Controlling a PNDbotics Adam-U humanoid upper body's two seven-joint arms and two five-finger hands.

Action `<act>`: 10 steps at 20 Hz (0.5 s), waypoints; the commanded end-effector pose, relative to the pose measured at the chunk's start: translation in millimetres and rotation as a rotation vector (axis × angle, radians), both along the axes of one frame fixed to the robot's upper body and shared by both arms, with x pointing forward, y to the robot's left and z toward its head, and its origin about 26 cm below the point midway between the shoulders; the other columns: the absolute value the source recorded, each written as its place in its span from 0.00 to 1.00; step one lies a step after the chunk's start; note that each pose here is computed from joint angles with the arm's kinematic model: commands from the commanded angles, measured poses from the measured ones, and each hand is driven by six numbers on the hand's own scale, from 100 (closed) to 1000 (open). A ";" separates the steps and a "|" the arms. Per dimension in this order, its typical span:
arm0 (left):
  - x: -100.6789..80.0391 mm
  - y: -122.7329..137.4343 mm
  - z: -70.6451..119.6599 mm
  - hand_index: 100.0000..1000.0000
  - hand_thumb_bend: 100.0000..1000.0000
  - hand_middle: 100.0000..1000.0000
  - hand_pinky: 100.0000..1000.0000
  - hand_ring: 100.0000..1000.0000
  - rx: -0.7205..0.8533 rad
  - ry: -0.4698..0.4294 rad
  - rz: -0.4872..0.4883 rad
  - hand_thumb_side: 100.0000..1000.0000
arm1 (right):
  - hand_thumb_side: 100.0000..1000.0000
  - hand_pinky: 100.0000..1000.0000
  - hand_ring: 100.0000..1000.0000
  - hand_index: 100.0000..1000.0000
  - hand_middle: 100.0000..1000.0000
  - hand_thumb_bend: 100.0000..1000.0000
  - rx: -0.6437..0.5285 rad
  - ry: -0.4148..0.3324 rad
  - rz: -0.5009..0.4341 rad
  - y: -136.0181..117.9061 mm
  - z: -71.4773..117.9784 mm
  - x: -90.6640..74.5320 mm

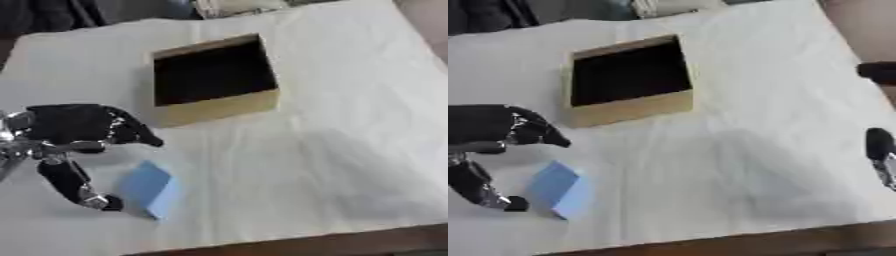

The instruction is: Pick up objects on the table and place them in the box.

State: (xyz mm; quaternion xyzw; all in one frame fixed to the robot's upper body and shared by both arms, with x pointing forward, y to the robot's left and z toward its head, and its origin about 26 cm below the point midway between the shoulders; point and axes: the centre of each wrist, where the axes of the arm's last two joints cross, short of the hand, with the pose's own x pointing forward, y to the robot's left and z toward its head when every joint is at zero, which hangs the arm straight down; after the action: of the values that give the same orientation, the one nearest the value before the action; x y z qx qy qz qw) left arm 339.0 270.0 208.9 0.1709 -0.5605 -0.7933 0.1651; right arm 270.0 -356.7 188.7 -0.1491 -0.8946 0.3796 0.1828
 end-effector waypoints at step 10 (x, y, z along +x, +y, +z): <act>9.2 -1.4 -7.6 0.95 0.44 0.75 0.82 0.77 0.124 0.028 -0.047 0.39 | 0.35 0.85 0.85 0.86 0.77 0.00 -0.009 -0.020 0.024 2.8 8.6 -0.9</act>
State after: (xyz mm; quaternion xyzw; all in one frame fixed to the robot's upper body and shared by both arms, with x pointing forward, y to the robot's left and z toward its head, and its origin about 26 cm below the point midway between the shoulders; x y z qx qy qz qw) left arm 347.0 266.4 193.0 0.1636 -0.5503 -0.7985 0.1812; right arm 270.4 -355.2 187.9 -0.1425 -0.8953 0.3798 0.1839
